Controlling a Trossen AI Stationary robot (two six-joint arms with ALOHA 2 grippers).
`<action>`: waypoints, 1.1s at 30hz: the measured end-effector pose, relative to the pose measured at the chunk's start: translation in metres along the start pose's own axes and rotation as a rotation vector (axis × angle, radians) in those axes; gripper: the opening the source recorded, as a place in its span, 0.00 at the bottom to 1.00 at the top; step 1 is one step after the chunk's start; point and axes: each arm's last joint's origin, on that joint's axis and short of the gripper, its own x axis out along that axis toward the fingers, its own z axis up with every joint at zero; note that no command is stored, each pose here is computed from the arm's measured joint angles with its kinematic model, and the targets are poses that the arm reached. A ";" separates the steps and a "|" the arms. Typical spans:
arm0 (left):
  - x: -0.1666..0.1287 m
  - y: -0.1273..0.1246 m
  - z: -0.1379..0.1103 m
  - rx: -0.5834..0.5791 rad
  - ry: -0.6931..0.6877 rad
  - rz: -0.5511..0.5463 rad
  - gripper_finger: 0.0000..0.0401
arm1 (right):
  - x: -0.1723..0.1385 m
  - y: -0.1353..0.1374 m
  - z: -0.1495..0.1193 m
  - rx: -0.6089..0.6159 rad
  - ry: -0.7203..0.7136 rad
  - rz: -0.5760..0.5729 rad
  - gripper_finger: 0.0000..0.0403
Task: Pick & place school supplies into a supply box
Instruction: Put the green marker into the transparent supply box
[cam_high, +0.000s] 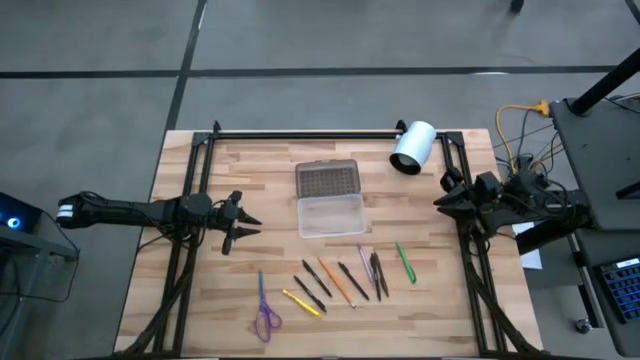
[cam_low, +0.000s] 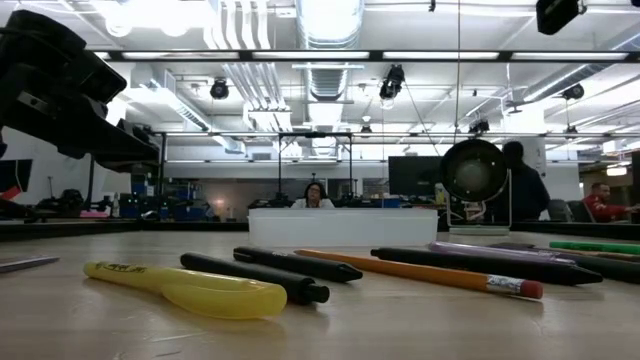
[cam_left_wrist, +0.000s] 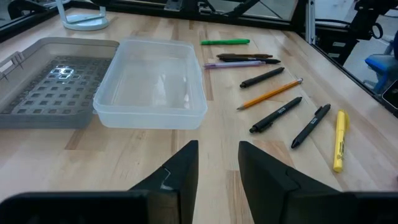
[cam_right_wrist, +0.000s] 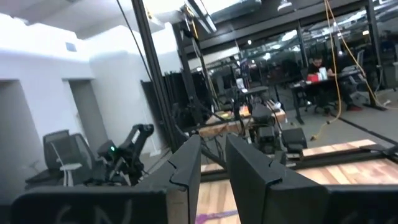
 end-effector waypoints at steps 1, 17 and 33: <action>0.000 0.000 0.000 0.000 0.001 0.000 0.25 | 0.002 0.000 0.000 -0.003 0.006 -0.006 0.17; 0.000 0.000 0.000 0.000 0.000 0.000 0.25 | 0.034 -0.010 -0.011 0.029 0.075 -0.107 0.17; 0.000 0.000 0.000 0.000 0.000 0.001 0.25 | 0.034 -0.006 -0.012 0.116 0.233 -0.098 0.17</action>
